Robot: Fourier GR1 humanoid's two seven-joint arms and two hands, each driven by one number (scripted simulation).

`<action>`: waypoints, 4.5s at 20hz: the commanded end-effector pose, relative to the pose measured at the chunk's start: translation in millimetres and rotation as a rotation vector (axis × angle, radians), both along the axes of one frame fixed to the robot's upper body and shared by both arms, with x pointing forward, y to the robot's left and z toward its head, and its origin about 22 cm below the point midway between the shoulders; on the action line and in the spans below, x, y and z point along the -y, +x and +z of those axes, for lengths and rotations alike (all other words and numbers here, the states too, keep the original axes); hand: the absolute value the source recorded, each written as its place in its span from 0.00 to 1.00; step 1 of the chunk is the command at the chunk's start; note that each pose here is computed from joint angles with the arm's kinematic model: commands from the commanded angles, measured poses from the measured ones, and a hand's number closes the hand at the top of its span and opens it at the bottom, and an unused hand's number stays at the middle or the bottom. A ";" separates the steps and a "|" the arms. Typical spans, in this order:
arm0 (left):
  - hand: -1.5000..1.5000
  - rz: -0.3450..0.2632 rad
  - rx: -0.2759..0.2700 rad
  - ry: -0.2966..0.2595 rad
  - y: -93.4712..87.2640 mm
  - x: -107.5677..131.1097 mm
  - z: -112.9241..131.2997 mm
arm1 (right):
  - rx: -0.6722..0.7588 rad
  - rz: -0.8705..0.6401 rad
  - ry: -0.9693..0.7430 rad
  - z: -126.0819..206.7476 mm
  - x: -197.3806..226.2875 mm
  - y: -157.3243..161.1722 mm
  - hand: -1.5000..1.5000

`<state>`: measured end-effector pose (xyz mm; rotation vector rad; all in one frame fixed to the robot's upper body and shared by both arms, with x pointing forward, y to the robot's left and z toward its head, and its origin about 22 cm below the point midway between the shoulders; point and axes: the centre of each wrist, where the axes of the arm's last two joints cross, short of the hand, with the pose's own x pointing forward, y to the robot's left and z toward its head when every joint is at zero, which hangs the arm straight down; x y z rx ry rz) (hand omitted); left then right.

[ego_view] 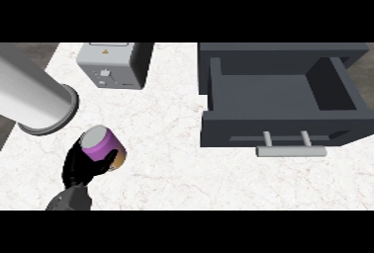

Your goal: Pick up the can, place it into the drawer and close the drawer

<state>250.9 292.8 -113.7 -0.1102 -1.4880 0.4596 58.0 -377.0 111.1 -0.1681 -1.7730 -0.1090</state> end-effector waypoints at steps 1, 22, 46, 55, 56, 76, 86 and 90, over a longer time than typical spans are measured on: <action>1.00 -0.045 0.074 -0.022 18.8 5.3 9.8 | 0.012 0.012 0.010 -2.5 -9.1 8.8 0.00; 1.00 -0.212 0.196 0.105 83.9 107.1 169.9 | 0.014 0.002 0.009 14.8 -16.4 1.6 0.00; 1.00 -0.232 0.260 0.193 123.9 230.4 312.8 | 0.014 -0.002 0.025 0.4 -1.8 14.2 0.00; 1.00 -0.258 0.265 0.194 154.9 250.2 324.1 | 0.011 -0.001 0.036 2.6 -7.1 12.3 0.00; 1.00 -0.255 0.257 0.196 145.5 252.7 318.5 | 0.012 -0.005 0.015 0.4 -7.8 4.9 0.00; 1.00 -0.235 0.188 0.297 165.5 305.8 316.6 | 0.040 0.030 0.019 18.0 -22.2 34.9 0.00; 1.00 -0.221 0.153 0.342 166.7 304.2 286.6 | 0.036 0.050 0.021 15.2 -16.5 40.0 0.00; 0.00 -0.201 0.137 0.343 170.9 303.9 290.4 | 0.047 0.041 0.011 22.9 -17.2 37.6 0.00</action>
